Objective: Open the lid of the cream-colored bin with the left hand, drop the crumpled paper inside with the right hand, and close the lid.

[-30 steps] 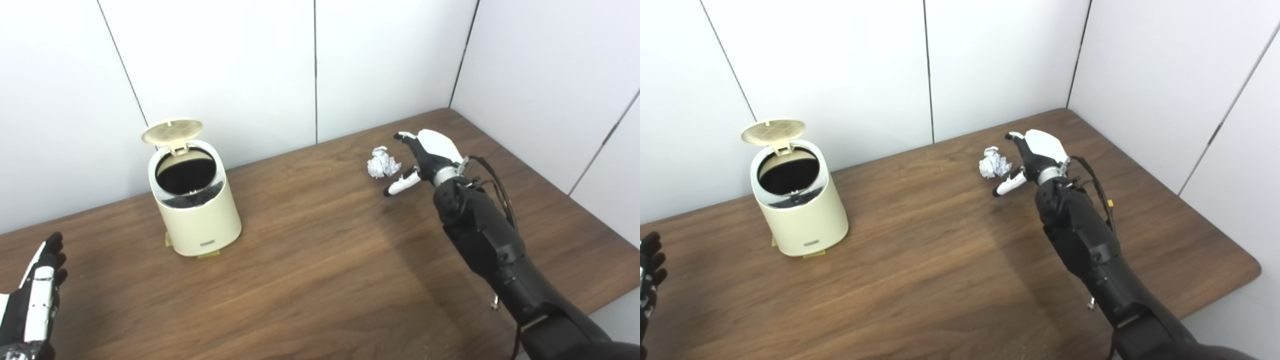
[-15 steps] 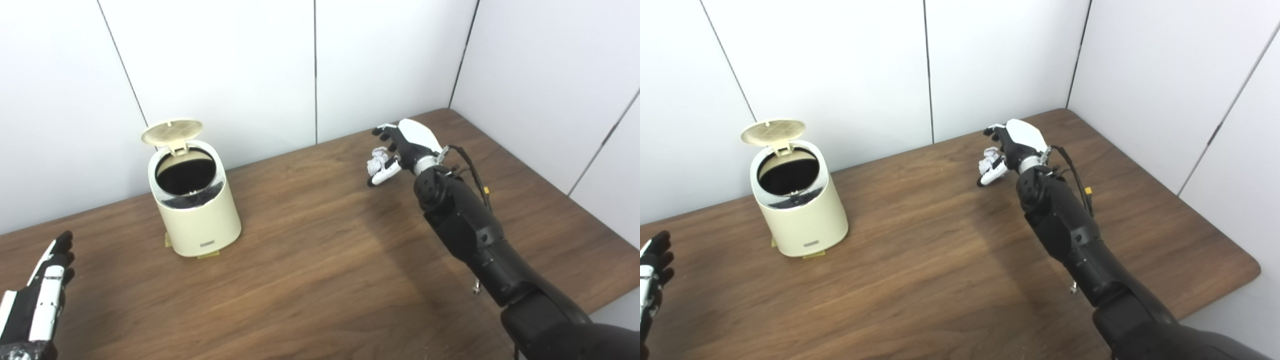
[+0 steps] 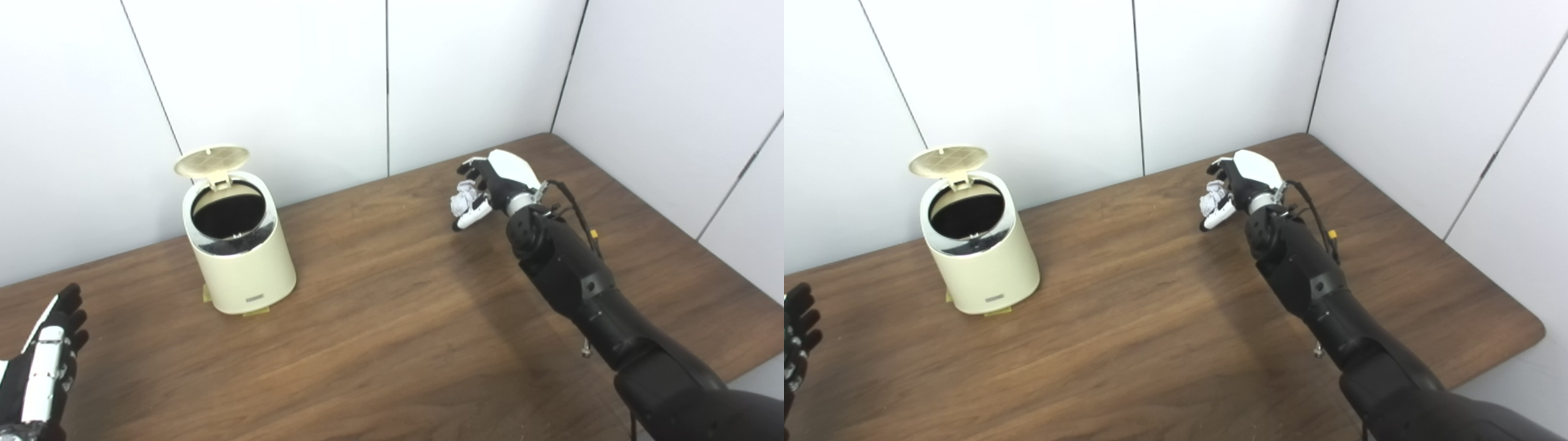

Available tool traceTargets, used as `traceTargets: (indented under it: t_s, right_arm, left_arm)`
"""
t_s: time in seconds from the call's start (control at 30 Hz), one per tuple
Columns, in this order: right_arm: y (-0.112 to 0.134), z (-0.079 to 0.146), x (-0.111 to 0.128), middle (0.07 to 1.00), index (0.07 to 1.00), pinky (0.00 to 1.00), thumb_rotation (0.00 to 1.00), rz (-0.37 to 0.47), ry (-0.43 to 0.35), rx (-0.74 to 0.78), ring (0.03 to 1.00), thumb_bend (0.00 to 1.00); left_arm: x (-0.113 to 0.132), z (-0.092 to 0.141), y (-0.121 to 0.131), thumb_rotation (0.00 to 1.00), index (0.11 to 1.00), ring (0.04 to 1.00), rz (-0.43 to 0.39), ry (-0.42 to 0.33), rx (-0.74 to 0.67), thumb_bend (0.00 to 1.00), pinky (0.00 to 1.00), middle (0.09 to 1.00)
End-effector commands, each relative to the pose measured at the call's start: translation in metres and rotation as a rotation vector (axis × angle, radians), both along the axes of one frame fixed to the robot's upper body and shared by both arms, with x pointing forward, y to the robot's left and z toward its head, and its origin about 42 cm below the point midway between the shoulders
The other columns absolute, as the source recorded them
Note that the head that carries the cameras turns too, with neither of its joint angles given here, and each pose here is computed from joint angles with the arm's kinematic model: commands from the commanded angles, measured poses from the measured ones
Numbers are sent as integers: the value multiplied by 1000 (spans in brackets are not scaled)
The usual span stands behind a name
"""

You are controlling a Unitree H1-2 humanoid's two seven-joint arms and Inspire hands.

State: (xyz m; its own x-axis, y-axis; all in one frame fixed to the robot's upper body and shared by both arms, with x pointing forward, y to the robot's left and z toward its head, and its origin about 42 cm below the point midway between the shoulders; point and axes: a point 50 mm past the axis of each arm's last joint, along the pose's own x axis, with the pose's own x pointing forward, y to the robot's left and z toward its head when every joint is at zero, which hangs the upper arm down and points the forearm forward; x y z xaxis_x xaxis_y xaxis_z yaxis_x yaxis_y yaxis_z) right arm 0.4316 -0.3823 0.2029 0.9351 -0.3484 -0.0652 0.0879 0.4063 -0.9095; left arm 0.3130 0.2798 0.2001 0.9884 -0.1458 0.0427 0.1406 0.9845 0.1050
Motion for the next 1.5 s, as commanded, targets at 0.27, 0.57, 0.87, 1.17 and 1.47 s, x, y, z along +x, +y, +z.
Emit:
traceTargets:
  t_s: [0.27, 0.57, 0.87, 1.17, 1.47]
  right_arm:
    - [-9, 38, 5, 736, 713, 586, 128, 8, -109, -61, 690, 917]
    - [-6, 30, 4, 546, 658, 405, 78, 38, -87, -24, 514, 987]
    - [1, 21, 6, 574, 653, 415, 73, 64, -80, -17, 527, 984]
    - [7, 14, 9, 436, 654, 273, 71, 78, -81, -60, 371, 983]
    - [21, 12, 5, 454, 504, 382, 4, 149, -154, -143, 347, 631]
  left_arm:
    - [5, 16, -1, 935, 1000, 1000, -17, -73, -12, 395, 1000, 1000]
    - [10, 20, -3, 936, 1000, 1000, -26, -84, -19, 408, 1000, 1000]
    - [13, 22, -6, 914, 1000, 1000, -42, -98, -15, 407, 1000, 1000]
    - [13, 24, -4, 924, 1000, 1000, -31, -104, 25, 407, 1000, 1000]
    - [15, 27, -3, 906, 1000, 1000, -33, -126, 26, 420, 1000, 1000]
